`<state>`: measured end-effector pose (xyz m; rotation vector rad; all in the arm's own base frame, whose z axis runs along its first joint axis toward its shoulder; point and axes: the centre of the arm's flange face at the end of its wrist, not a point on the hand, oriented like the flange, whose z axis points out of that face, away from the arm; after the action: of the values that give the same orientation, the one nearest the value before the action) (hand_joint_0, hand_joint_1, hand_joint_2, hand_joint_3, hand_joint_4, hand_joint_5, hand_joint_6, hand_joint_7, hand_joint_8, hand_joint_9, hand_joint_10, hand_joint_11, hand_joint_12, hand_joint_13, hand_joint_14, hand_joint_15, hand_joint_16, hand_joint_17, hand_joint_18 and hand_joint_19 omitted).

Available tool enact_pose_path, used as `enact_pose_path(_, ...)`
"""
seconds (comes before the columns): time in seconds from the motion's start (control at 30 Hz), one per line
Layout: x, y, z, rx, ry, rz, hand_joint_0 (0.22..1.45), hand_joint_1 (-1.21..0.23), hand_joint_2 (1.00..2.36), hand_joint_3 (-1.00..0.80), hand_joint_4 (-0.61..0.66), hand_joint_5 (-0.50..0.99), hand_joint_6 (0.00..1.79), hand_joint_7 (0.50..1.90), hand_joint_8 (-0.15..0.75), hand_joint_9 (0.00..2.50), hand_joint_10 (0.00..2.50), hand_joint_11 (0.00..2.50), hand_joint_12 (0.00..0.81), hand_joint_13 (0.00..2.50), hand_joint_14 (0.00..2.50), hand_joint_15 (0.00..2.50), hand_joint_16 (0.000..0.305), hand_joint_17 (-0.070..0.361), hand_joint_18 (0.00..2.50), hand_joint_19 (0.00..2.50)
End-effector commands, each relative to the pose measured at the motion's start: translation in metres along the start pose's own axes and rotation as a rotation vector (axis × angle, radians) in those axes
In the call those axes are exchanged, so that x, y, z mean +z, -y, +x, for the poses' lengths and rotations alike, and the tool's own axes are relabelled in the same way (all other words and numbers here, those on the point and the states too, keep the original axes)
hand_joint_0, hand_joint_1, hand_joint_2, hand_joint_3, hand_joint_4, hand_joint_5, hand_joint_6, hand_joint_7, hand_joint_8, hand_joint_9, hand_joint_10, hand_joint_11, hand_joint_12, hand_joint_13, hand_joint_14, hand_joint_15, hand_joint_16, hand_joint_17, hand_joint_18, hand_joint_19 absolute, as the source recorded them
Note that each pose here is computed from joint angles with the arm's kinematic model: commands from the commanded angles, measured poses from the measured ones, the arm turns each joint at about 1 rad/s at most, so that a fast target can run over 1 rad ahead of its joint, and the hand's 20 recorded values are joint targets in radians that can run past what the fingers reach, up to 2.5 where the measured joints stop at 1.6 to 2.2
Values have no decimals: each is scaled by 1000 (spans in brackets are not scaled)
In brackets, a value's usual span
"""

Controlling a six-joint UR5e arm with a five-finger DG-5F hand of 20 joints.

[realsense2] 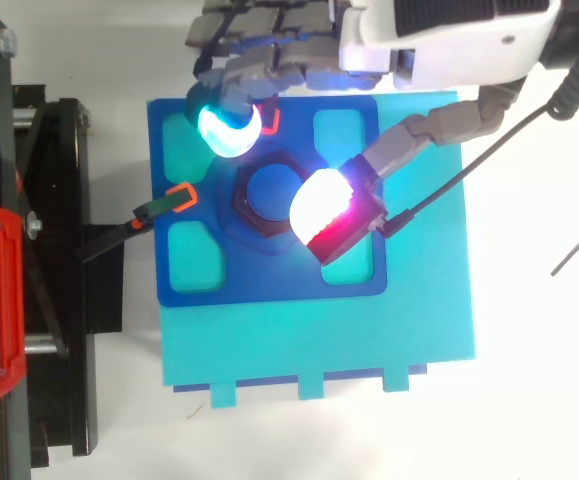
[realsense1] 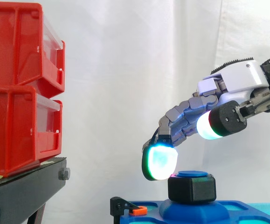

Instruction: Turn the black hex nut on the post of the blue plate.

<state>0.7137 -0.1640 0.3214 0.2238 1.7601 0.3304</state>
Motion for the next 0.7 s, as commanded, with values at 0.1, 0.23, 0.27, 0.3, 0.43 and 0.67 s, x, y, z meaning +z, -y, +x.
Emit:
enact_pose_path(0.1, 1, 2, -3, -10, 17, -9, 446, -232, 1000, -500, 187, -202, 503, 872, 257, 314, 0, 13, 374, 201, 0, 19, 58, 132, 0, 13)
enact_pose_path(0.23, 5, -4, -5, -16, 42, -22, 399, -296, 1000, -500, 204, -203, 503, 871, 276, 318, 0, 16, 398, 209, 0, 15, 63, 143, 0, 3)
enact_pose_path(0.27, 7, -6, -5, -18, 47, -24, 388, -317, 1000, -500, 210, -203, 503, 872, 280, 319, 0, 15, 403, 212, 0, 15, 65, 146, 0, 9)
enact_pose_path(0.3, 9, -8, -5, -21, 56, -26, 382, -337, 1000, -500, 208, -203, 502, 873, 282, 320, 0, 23, 406, 213, 0, 15, 65, 147, 0, 14)
enact_pose_path(0.43, 17, -14, 3, -22, 62, -28, 360, -421, 1000, -500, 212, -210, 502, 878, 288, 322, 0, 28, 414, 221, 0, 21, 67, 152, 0, 2)
enact_pose_path(0.67, 24, -32, 12, -26, 68, -7, 355, -494, 1000, -500, 213, -214, 502, 882, 284, 318, 0, 23, 412, 226, 0, 12, 67, 152, 0, 1)
